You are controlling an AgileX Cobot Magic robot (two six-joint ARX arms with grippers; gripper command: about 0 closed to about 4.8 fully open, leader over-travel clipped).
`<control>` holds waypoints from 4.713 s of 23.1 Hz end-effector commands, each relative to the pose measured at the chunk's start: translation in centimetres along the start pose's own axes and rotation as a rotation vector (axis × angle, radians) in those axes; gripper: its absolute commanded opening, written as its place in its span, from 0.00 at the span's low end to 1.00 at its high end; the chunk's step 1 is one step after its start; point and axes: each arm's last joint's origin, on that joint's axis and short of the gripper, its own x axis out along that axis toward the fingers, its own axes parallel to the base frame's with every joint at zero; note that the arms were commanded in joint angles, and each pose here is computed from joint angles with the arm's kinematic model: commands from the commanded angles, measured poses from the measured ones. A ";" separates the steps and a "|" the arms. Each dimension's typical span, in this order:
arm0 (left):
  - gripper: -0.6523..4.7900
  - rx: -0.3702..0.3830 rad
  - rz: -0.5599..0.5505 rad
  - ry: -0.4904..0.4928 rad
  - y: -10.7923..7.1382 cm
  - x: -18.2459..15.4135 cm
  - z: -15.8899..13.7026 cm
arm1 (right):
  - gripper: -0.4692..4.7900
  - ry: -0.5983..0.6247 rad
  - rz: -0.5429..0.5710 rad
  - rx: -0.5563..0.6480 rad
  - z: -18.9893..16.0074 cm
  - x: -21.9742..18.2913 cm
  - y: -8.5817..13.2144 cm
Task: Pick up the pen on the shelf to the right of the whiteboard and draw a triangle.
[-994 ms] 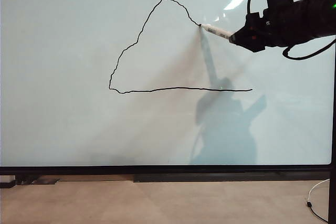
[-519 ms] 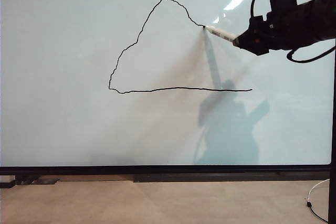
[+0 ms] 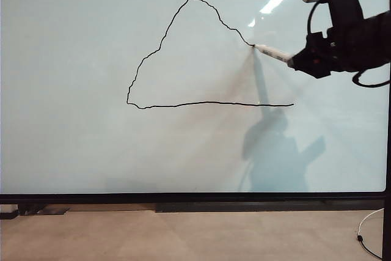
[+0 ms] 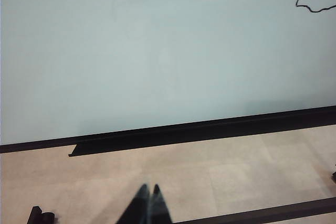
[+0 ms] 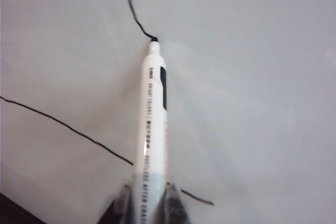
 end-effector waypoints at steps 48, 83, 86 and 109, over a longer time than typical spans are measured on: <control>0.11 0.002 -0.002 -0.013 0.0 0.0 0.2 | 0.08 0.159 -0.088 0.105 -6.8 -4.0 -2.9; 0.11 0.002 -0.002 -0.013 0.0 0.0 0.2 | 0.08 -0.047 -0.273 0.090 -4.0 -17.5 -4.2; 0.11 0.002 -0.002 -0.013 0.0 0.0 0.2 | 0.08 -0.072 -0.264 0.089 -3.4 -17.6 -4.0; 0.11 0.002 -0.002 -0.013 0.0 0.0 0.2 | 0.08 0.017 -0.339 0.026 -2.0 -17.2 0.2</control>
